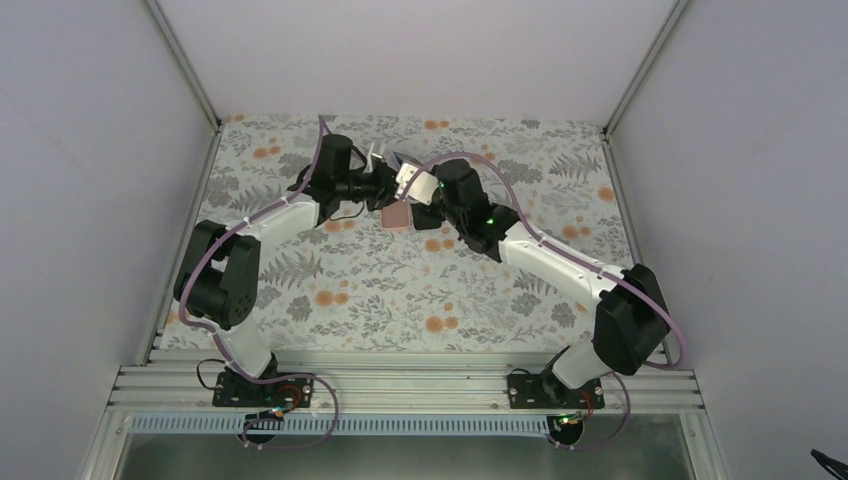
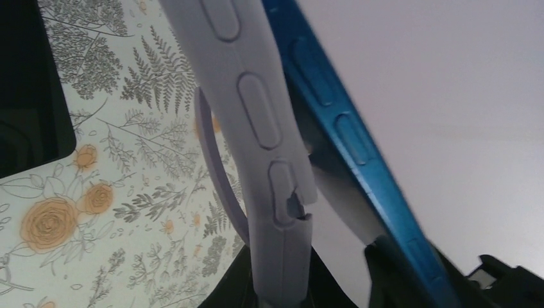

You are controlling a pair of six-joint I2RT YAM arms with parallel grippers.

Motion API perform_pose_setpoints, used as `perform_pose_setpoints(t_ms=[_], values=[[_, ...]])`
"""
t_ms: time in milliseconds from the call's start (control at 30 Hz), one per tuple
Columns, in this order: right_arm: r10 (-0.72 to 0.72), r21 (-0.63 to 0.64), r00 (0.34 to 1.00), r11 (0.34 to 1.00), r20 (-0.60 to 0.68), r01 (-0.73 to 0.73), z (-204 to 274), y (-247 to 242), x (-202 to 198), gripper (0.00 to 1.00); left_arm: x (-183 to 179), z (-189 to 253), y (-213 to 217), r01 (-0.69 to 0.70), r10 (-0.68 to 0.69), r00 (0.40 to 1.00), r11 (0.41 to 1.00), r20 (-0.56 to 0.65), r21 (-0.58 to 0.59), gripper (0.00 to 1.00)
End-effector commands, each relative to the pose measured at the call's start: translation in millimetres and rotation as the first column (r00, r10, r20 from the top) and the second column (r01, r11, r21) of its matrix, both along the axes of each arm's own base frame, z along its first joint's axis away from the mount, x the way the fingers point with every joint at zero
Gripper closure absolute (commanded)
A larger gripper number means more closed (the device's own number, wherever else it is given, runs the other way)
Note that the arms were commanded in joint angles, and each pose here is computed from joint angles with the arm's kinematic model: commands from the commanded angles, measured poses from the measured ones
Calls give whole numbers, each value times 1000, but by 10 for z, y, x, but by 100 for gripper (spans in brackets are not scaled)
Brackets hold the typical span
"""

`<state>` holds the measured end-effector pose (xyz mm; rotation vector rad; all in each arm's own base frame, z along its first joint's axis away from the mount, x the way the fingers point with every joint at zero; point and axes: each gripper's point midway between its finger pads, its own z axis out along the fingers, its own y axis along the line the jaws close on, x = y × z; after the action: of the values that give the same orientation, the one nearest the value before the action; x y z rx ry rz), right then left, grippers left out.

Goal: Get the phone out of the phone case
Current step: Remove the phone case from the phone, then place the phone case at the center of the board.

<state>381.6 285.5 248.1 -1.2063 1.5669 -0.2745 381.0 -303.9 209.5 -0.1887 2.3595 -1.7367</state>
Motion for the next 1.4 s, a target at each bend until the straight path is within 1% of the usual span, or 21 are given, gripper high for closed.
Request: perform_pose_setpoints(t_ms=[0, 300, 600, 700, 800, 900, 967, 1167, 1367], values=[[-112, 179, 986, 980, 121, 89, 762, -130, 200, 96, -107, -152, 7, 17, -18, 1000, 997, 13, 78, 98], [-136, 216, 981, 971, 136, 104, 1007, -257, 255, 96, -74, -327, 62, -12, 11, 1000, 990, 2, 139, 98], [-137, 318, 989, 941, 52, 114, 1215, -434, 194, 96, -23, -406, 138, -39, 31, 999, 978, 42, 205, 98], [-141, 339, 990, 932, 23, 125, 1225, -487, 148, 96, 25, -382, 195, -53, 35, 996, 974, 86, 222, 98], [-155, 355, 988, 924, 3, 144, 1226, -569, 109, 96, 91, -263, 274, -57, 16, 984, 971, 178, 231, 98], [-168, 368, 986, 916, -13, 161, 1205, -658, 76, 96, 138, -148, 385, -68, -9, 959, 963, 283, 259, 98], [-179, 368, 983, 913, -27, 176, 1149, -709, 68, 96, 137, -117, 474, -76, -16, 947, 958, 320, 275, 98], [-194, 389, 980, 900, -46, 196, 1134, -784, 62, 96, 107, -42, 829, -67, -41, 918, 964, 395, 257, 98], [-196, 406, 979, 891, -62, 204, 1129, -794, 99, 96, 72, -204, 1146, -57, -91, 916, 935, 390, 351, 98]])
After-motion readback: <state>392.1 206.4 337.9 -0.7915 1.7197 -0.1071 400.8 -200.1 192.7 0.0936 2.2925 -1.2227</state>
